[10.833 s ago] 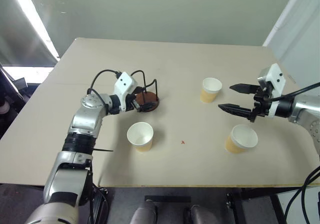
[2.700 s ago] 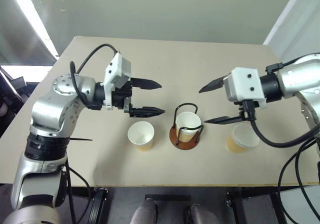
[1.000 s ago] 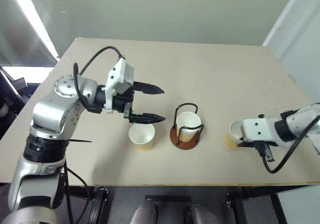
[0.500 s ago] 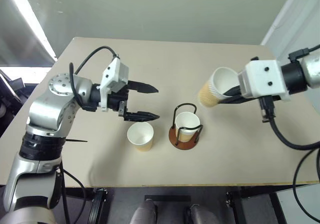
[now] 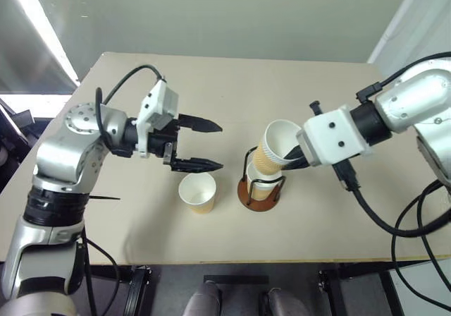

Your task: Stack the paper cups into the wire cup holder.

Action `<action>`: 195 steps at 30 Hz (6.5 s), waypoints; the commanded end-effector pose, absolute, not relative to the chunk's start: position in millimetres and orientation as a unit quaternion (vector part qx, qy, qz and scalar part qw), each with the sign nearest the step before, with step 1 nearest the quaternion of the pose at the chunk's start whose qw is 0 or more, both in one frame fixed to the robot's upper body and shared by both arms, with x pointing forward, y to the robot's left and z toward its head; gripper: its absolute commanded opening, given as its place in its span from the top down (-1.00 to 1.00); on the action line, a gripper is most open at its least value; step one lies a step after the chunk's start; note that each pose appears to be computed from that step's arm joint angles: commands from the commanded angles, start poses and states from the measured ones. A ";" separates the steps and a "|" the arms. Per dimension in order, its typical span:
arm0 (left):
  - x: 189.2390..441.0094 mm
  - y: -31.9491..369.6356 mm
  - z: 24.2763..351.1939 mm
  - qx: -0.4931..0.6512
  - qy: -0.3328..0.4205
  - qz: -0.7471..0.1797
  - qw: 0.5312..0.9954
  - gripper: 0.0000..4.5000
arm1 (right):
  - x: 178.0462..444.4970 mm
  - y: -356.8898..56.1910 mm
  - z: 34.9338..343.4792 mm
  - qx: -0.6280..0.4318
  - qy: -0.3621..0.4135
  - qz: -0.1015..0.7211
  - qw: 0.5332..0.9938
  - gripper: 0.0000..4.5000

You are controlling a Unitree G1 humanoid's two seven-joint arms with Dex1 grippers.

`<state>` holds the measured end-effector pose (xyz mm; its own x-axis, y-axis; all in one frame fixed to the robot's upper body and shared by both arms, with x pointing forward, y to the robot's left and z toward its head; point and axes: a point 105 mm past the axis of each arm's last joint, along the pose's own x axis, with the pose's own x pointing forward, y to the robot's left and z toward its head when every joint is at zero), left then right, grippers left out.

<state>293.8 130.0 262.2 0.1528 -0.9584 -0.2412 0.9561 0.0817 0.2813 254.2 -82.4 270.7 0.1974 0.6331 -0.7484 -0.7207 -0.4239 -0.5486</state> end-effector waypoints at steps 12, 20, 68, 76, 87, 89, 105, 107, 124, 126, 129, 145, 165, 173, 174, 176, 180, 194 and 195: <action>275.2 126.7 308.8 0.188 -0.065 -0.649 0.735 -1.00 | 266.9 -83.3 250.1 -0.588 0.044 0.633 0.501 0.99; 277.2 126.0 307.8 0.191 -0.063 -0.646 0.736 -1.00 | 268.9 -82.4 240.7 -0.599 0.047 0.634 0.487 0.99; 263.2 162.7 216.8 0.346 0.160 -0.668 0.639 -1.00 | 261.9 -24.4 318.4 -0.318 -0.098 0.631 0.701 -0.15; 257.5 159.3 210.1 0.351 0.175 -0.689 0.610 -1.00 | 266.2 -20.9 319.5 -0.312 -0.091 0.639 0.697 -0.15; 253.6 170.4 185.2 0.398 0.196 -0.685 0.579 -1.00 | 273.4 -23.5 327.6 -0.306 -0.081 0.634 0.705 -0.15; 253.4 169.6 182.2 0.401 0.194 -0.686 0.575 -1.00 | 274.3 -23.2 328.3 -0.307 -0.081 0.633 0.706 -0.15; 261.1 161.9 164.2 0.415 0.177 -0.684 0.574 -0.28 | 274.2 -35.6 301.8 -0.312 0.003 0.636 0.706 -0.17; 262.5 160.9 163.9 0.412 0.177 -0.685 0.575 0.04 | 262.8 -59.7 291.3 -0.309 0.014 0.630 0.712 -0.17; 263.0 160.3 173.7 0.414 0.165 -0.690 0.571 0.99 | 235.2 -117.4 260.5 -0.319 0.073 0.591 0.737 -0.17; 264.8 161.7 177.0 0.420 0.161 -0.686 0.572 0.99 | 235.8 -117.5 260.3 -0.321 0.073 0.591 0.737 -0.17; 273.1 163.2 185.8 0.431 0.148 -0.670 0.585 0.99 | 237.2 -119.0 258.4 -0.326 0.078 0.589 0.735 -0.17; 285.8 139.6 263.7 0.383 0.049 -0.664 0.640 0.99 | 245.8 -132.5 246.6 -0.331 0.112 0.585 0.732 -0.17; 275.0 76.4 300.4 0.323 0.004 -0.754 0.572 0.99 | 252.8 -143.9 241.9 -0.338 0.123 0.573 0.737 -0.17; 292.6 60.0 295.3 0.361 -0.005 -0.756 0.546 0.99 | 253.3 -144.9 242.4 -0.339 0.123 0.569 0.739 -0.17; 292.3 57.9 294.5 0.362 -0.006 -0.759 0.541 0.99 | 253.6 -144.7 242.6 -0.339 0.122 0.568 0.739 -0.17; 290.5 54.4 292.3 0.360 -0.006 -0.766 0.532 0.99 | 253.4 -144.5 242.6 -0.339 0.122 0.568 0.740 -0.17; 286.2 49.6 288.0 0.355 -0.002 -0.779 0.517 0.99 | 253.3 -144.2 242.6 -0.339 0.121 0.566 0.741 -0.17; 289.7 46.4 269.9 0.382 0.009 -0.778 0.498 0.99 | 251.6 -142.5 242.3 -0.338 0.118 0.567 0.742 -0.17; 290.5 46.0 268.9 0.384 0.009 -0.777 0.498 0.99 | 251.5 -142.5 242.4 -0.338 0.118 0.567 0.742 -0.17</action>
